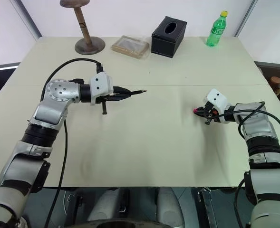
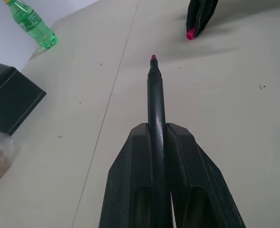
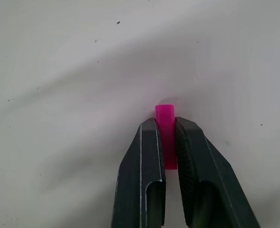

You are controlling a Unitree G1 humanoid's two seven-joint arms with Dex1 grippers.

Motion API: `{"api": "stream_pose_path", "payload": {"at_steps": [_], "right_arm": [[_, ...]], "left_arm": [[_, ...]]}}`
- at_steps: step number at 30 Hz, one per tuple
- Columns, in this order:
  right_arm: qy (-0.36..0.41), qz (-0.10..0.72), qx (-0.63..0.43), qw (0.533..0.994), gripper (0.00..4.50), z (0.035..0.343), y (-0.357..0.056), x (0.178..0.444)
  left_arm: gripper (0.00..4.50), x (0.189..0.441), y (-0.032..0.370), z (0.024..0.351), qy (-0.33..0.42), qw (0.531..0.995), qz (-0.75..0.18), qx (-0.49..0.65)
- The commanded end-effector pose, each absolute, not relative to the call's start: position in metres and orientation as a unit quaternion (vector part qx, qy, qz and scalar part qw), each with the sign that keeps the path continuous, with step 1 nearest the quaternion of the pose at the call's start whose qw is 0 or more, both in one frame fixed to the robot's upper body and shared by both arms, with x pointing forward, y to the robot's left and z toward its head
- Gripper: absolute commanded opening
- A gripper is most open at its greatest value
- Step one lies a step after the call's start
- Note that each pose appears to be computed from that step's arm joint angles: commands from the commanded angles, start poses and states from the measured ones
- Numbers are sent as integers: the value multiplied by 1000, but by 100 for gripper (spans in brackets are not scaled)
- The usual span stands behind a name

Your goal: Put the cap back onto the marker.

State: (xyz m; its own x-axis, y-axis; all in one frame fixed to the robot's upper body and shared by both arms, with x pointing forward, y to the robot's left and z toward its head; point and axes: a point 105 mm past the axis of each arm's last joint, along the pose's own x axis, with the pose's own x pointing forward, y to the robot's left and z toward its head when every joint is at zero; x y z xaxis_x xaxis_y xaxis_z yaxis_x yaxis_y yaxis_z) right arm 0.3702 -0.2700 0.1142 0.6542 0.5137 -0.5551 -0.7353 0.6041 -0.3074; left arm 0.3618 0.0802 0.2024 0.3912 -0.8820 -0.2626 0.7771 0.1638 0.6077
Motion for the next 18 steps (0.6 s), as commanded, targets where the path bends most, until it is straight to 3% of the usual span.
{"api": "stream_pose_path", "payload": {"at_steps": [1,8,18], "right_arm": [[219,354,-265,870,3,108,-273,367],[175,353,-336,855,3,135,-257,356],[80,350,-461,812,3,197,-190,318]], "left_arm": [[0,364,81,224,-107,762,-533,352],[0,364,72,220,-112,748,-554,348],[0,373,41,196,-130,682,-594,407]]}}
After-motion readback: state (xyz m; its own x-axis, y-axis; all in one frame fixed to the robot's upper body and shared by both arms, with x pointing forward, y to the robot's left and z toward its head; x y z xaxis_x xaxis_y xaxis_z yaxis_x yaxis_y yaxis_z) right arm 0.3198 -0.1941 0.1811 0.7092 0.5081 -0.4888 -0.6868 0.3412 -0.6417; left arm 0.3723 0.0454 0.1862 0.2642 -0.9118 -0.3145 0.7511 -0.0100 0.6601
